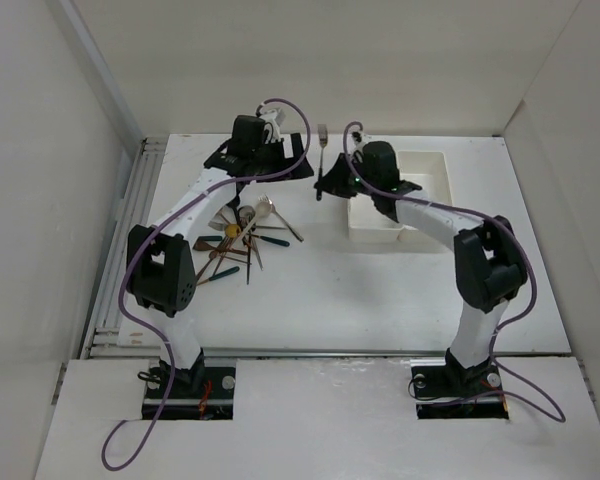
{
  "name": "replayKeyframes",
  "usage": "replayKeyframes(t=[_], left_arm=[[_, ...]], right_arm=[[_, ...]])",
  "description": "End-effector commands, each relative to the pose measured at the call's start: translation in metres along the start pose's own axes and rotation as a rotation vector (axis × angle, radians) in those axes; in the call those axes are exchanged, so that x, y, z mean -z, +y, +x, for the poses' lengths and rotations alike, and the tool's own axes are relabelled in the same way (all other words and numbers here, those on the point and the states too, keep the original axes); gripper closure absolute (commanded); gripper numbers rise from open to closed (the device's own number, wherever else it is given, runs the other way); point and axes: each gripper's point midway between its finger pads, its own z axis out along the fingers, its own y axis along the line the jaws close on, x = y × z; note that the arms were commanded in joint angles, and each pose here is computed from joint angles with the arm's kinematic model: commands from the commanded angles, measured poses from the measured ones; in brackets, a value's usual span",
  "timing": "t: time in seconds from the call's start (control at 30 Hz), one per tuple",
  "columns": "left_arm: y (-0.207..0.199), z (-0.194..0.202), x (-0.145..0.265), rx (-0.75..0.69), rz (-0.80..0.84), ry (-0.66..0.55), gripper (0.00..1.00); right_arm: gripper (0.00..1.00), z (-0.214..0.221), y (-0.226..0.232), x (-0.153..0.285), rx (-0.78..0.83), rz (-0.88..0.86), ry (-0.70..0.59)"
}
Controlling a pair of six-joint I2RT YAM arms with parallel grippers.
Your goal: Sort the eating utensils into containers
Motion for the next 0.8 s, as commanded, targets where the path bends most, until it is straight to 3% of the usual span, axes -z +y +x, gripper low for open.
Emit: replayKeyframes(t=[0.0, 0.03, 0.07, 0.13, 0.2, 0.3, 0.4, 0.5, 0.63, 0.77], left_arm=[[0.013, -0.049, 0.04, -0.059, -0.051, -0.122, 0.04], [0.024, -0.056, 0.044, -0.107, -0.091, -0.135, 0.01], [0.033, -0.064, 0.052, -0.128, -0.135, -0.157, 0.01], [0.061, -0.077, 0.07, -0.162, -0.278, -0.202, 0.01], [0.084, -0.075, 0.081, -0.203, -0.378, -0.201, 0.01], [0.111, -0.068, 0.099, -0.212, -0.522, -0.21, 0.0], [0.132, -0.071, 0.118, -0.155, -0.583, -0.215, 0.0], [0.149, -0.077, 0.14, -0.036, -0.594, -0.248, 0.0], [0.166, -0.067, 0.153, 0.005, -0.553, -0.248, 0.0], [0.183, -0.038, 0.155, 0.002, -0.579, -0.216, 0.0]], right_arm=[[1.0, -0.091, -0.038, 0.065, 0.132, 0.238, -0.193], [1.0, -0.116, -0.059, 0.086, 0.153, 0.337, -0.229], [1.0, -0.104, -0.087, 0.102, 0.154, 0.471, -0.156], [1.0, -0.126, -0.129, 0.141, 0.232, 0.733, -0.17], [1.0, -0.108, -0.163, 0.16, 0.287, 0.876, -0.03], [1.0, -0.089, -0.194, 0.176, 0.299, 0.928, 0.104], [1.0, -0.075, -0.223, 0.195, 0.284, 1.054, 0.146], [1.0, -0.066, -0.235, 0.198, 0.222, 1.026, 0.159], [1.0, -0.074, -0.24, 0.201, 0.187, 1.031, 0.113], [0.95, -0.05, -0.26, 0.189, 0.171, 1.033, 0.204]])
